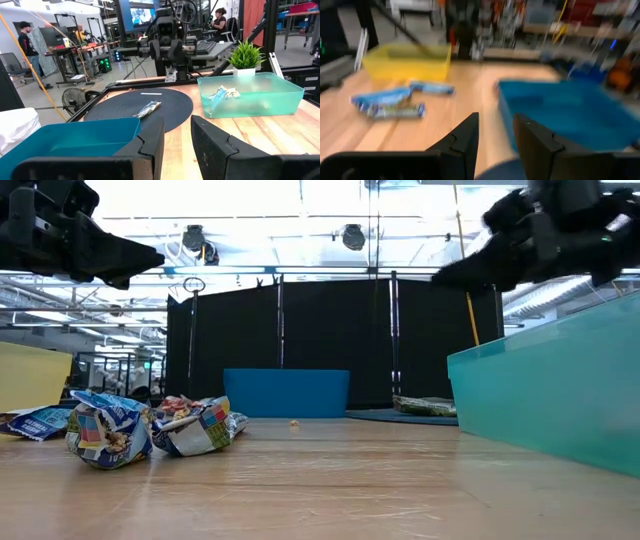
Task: Pick and place Granola Bars by type
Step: Put the yellow granola bar into the green bin
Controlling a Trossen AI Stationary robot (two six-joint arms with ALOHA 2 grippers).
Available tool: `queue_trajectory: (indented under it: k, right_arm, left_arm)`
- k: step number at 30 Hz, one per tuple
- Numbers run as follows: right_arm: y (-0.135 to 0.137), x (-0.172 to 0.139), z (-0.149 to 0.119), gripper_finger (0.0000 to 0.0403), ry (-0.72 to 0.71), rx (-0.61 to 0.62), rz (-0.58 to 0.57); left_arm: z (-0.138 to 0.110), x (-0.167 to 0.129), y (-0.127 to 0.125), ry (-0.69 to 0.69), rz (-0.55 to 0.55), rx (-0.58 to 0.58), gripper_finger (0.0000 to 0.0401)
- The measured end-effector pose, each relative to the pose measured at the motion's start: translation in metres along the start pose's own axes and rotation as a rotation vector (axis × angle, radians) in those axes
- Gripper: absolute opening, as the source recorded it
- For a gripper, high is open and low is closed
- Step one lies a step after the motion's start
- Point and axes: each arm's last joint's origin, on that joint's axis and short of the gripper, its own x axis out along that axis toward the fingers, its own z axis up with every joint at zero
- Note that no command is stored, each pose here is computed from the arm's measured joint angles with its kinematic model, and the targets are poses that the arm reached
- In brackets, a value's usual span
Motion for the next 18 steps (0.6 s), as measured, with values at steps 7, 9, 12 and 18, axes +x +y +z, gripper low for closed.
queue_trajectory:
  k: [7, 9, 12, 18]
  right_arm:
    - [0.0, -0.028, -0.018, 0.011, -0.228, -0.046, -0.069]
    - [-0.002, -0.031, -0.017, 0.011, -0.259, -0.046, -0.088]
    - [-0.004, -0.032, -0.017, 0.011, -0.262, -0.027, -0.104]
    - [-0.005, -0.03, -0.021, 0.011, -0.222, -0.015, -0.101]
  left_arm:
    - [0.0, 0.0, 0.0, 0.0, 0.0, 0.0, 0.0102]
    - [0.0, 0.0, 0.0, 0.0, 0.0, 0.0, 0.0102]
    - [0.0, 0.0, 0.0, 0.0, 0.0, 0.0, 0.0102]
    - [0.0, 0.0, 0.0, 0.0, 0.0, 0.0, 0.0102]
